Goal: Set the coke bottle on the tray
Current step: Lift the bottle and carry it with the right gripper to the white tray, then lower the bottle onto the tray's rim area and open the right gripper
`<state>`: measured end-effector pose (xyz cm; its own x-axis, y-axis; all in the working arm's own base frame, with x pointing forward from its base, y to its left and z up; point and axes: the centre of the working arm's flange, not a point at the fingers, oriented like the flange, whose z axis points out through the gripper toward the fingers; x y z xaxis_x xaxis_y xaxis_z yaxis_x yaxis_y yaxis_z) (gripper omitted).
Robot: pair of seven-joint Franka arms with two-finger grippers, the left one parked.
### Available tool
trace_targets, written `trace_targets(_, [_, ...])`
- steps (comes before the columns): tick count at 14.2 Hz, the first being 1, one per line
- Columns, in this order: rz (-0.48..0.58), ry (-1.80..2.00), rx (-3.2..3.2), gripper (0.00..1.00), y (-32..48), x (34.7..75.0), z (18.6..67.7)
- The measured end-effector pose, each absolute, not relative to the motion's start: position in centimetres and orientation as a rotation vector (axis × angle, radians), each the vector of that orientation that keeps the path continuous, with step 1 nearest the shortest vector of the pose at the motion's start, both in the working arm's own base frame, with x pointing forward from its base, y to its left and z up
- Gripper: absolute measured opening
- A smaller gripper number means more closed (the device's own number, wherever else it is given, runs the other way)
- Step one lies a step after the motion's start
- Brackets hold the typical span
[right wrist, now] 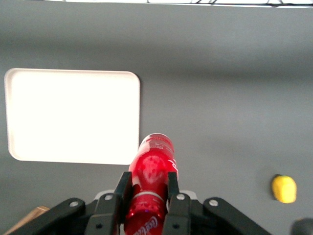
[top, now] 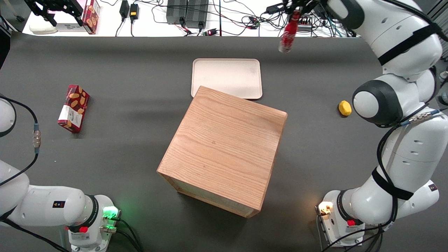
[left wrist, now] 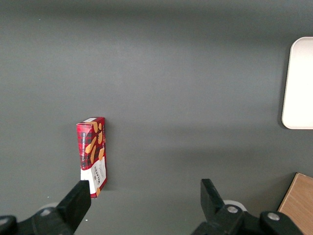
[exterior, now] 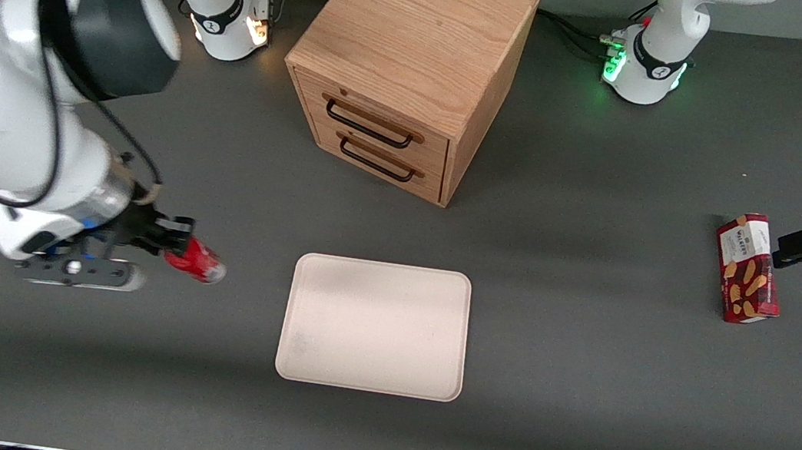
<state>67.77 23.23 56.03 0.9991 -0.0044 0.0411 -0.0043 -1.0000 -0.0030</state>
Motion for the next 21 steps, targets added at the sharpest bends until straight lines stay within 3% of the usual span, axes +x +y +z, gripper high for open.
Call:
trace_targets(5, [-0.157, -0.016, -3.066, 0.33, 25.4, 70.1, 52.4])
trace_targets(8, [-0.198, -0.027, -3.028, 0.33, 27.3, 72.0, 47.2])
trace_targets(14, [-0.146, -0.031, -3.037, 0.33, 28.6, 74.1, 36.2])
trace_targets(21, [-0.146, 0.003, -3.032, 0.33, 28.9, 74.3, 33.9])
